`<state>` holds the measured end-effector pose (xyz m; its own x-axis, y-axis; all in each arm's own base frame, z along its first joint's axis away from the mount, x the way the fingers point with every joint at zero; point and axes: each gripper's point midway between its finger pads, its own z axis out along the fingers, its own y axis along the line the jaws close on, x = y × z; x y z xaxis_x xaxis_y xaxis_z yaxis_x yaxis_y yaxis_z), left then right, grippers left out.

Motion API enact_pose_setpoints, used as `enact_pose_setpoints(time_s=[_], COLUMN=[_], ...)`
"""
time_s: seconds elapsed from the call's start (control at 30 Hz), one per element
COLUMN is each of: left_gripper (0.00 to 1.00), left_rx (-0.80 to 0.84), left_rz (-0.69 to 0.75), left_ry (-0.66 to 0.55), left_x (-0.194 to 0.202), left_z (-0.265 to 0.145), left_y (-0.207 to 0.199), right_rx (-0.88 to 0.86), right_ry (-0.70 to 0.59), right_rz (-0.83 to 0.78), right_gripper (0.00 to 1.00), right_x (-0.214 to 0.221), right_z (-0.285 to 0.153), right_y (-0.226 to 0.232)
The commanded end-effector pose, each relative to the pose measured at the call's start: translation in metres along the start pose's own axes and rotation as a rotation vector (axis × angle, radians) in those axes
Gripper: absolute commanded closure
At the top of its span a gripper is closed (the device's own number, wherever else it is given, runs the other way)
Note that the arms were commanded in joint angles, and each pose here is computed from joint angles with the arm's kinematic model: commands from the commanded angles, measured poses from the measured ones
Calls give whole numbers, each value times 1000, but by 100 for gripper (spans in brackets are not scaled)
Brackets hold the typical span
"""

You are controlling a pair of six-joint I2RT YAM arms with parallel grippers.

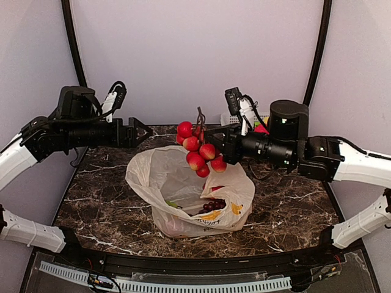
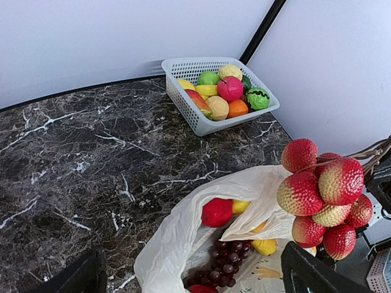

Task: Untie the knot of the plastic bag and take out the fruit
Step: Place the fake fruit in the bin.

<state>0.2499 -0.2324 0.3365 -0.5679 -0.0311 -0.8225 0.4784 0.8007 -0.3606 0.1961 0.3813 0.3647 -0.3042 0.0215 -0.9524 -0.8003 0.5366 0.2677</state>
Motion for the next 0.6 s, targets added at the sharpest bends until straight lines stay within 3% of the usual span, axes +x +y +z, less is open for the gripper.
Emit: enact_pose_setpoints(time_s=[0.0,0.2,0.57], left_gripper=[1,1,1], left_rx=[4,-23,-215], left_rz=[92,85,73], left_ry=[142,177,82], left_x=[6,-21,-39], left_z=[3,21,9], left_y=[0,30,105], right_rx=[115,269,573], right_ry=[-61,-67,-1], right_rz=[-27,-36,-6], right_gripper=[100,100,100], right_x=[-33,-57,-67], right_z=[-22,-49,-64], right_y=[-18,-50,-139])
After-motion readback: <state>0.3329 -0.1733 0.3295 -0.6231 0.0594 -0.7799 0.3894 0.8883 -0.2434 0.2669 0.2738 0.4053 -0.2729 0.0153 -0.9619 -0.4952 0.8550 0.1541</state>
